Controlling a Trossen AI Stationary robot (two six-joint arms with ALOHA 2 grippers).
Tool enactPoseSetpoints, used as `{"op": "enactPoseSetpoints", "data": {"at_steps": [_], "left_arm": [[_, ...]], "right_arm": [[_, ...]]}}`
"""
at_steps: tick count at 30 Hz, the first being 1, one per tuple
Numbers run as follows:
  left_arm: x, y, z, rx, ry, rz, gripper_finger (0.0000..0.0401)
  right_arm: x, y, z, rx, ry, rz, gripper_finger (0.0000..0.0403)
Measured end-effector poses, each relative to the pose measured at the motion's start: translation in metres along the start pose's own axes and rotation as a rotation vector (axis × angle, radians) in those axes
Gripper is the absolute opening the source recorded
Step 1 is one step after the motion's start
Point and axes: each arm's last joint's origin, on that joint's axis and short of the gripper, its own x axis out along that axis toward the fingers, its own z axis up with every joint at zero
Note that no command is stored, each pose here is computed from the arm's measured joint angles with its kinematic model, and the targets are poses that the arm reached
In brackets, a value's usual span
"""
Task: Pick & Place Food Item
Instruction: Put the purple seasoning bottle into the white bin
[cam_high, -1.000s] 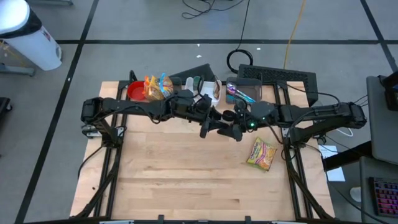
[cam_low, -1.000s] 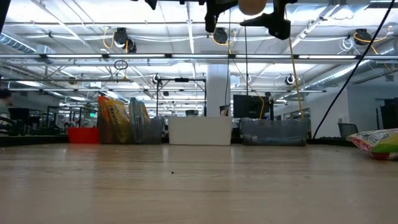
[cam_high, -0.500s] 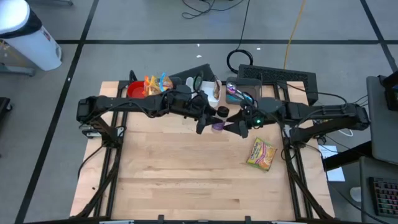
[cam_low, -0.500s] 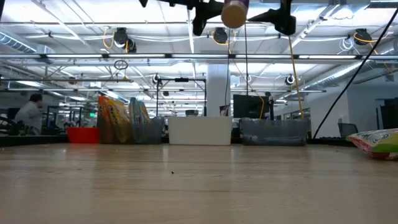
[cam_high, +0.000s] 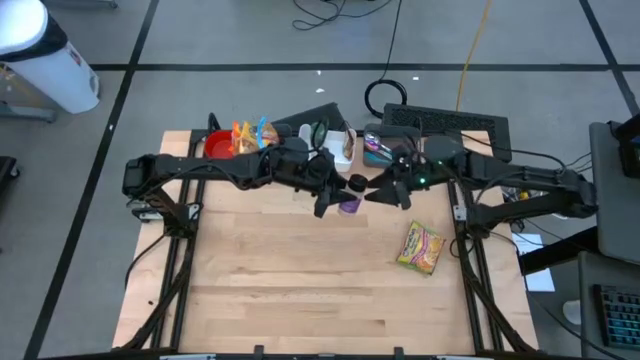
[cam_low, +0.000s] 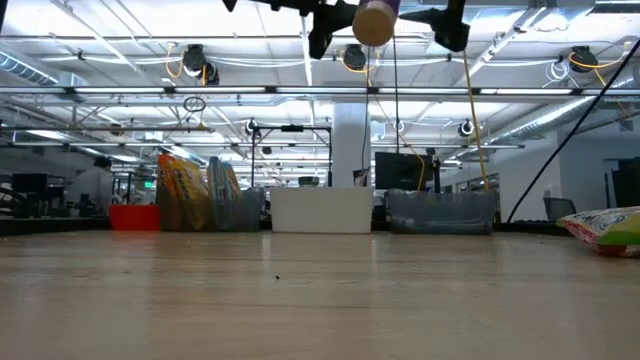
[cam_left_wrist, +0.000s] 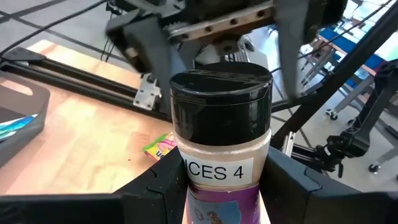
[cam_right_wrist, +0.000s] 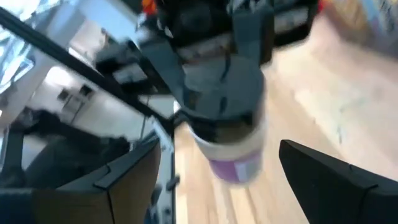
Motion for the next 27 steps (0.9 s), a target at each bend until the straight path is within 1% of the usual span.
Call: {"op": "enactPoseSetpoints", "data": {"at_steps": [2, 4, 10, 15, 19, 21, 27], "left_arm": [[0.000, 0.000, 0.000, -0.001, 0.004, -0.001, 0.0167], [0.000, -0.001, -0.001, -0.010, 0.014, -0.006, 0.0168], [0.001, -0.004, -0.004, -0.030, 0.037, -0.027, 0.0168], [0.001, -0.004, -0.007, -0.058, 0.070, -0.036, 0.0168], [0.001, -0.003, -0.008, -0.065, 0.085, -0.035, 0.0168], [0.001, -0.003, -0.008, -0.064, 0.083, -0.036, 0.0168], [0.001, -0.003, -0.008, -0.068, 0.083, -0.037, 0.0168]], "right_arm": [[0.005, -0.004, 0.003, 0.004, 0.049, 0.020, 0.0320], [0.009, -0.003, 0.010, -0.018, 0.070, 0.039, 0.0320], [0.020, -0.004, 0.026, -0.103, 0.152, -0.013, 0.0320], [0.028, -0.001, 0.042, -0.134, 0.186, 0.029, 0.0320], [0.036, -0.002, 0.047, -0.152, 0.213, 0.021, 0.0320], [0.040, -0.004, 0.045, -0.140, 0.253, 0.032, 0.0320], [0.046, -0.008, 0.044, -0.131, 0.279, 0.038, 0.0320]]}}
